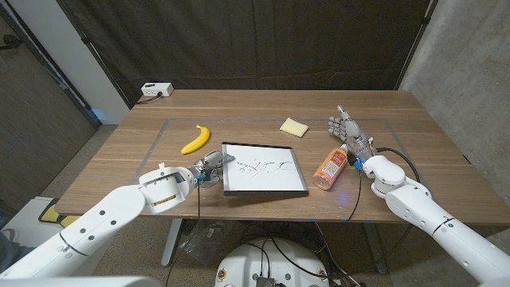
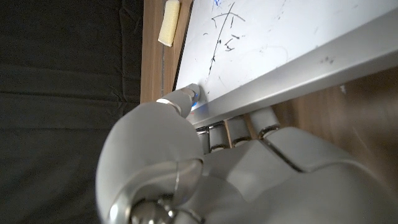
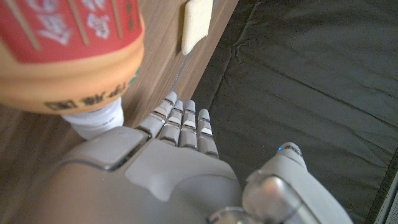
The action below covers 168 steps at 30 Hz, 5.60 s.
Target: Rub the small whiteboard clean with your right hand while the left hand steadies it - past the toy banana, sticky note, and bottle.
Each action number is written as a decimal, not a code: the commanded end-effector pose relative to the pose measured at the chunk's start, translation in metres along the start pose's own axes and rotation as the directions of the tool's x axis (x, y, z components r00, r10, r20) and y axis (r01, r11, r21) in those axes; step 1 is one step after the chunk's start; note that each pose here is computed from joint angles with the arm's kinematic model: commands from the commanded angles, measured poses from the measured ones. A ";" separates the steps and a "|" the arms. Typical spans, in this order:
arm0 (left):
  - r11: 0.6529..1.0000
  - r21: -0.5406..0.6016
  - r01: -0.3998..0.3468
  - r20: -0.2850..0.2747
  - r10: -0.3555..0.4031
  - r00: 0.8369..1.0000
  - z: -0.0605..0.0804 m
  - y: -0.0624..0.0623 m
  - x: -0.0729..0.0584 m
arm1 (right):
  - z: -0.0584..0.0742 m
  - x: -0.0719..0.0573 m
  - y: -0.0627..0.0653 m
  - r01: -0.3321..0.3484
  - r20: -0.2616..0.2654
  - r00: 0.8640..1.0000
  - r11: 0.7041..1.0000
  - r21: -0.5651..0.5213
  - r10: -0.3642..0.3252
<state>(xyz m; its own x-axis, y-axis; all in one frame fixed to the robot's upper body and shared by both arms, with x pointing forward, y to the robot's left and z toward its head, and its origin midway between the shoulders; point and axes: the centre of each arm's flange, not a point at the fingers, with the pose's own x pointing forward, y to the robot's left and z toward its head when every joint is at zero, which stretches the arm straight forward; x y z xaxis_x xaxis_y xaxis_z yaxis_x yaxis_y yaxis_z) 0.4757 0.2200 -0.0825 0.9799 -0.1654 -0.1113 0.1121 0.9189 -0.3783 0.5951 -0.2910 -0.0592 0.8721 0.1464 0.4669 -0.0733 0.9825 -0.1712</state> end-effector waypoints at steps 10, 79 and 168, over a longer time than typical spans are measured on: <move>0.999 0.020 -0.033 -0.004 0.033 0.999 0.014 0.004 -0.004 | 0.028 0.010 0.001 0.058 0.118 0.992 0.990 -0.130 -0.042; 0.999 0.031 0.018 -0.021 -0.017 1.000 0.026 0.001 -0.009 | 0.104 0.068 0.104 0.135 0.247 0.949 0.457 -0.879 0.195; 0.999 0.003 0.035 0.014 -0.035 0.999 0.023 -0.003 -0.011 | 0.026 0.132 0.117 -0.150 -0.144 0.982 0.041 -0.988 0.119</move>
<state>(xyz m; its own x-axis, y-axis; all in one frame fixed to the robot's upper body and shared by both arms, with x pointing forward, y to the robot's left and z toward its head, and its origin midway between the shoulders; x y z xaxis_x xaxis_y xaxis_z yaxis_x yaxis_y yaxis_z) 0.4681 0.2271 -0.0588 0.9787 -0.1852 -0.0882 0.1391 0.9154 -0.3778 0.6825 -0.1527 0.0110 0.9003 0.2704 0.3411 0.3737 -0.0782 -0.9242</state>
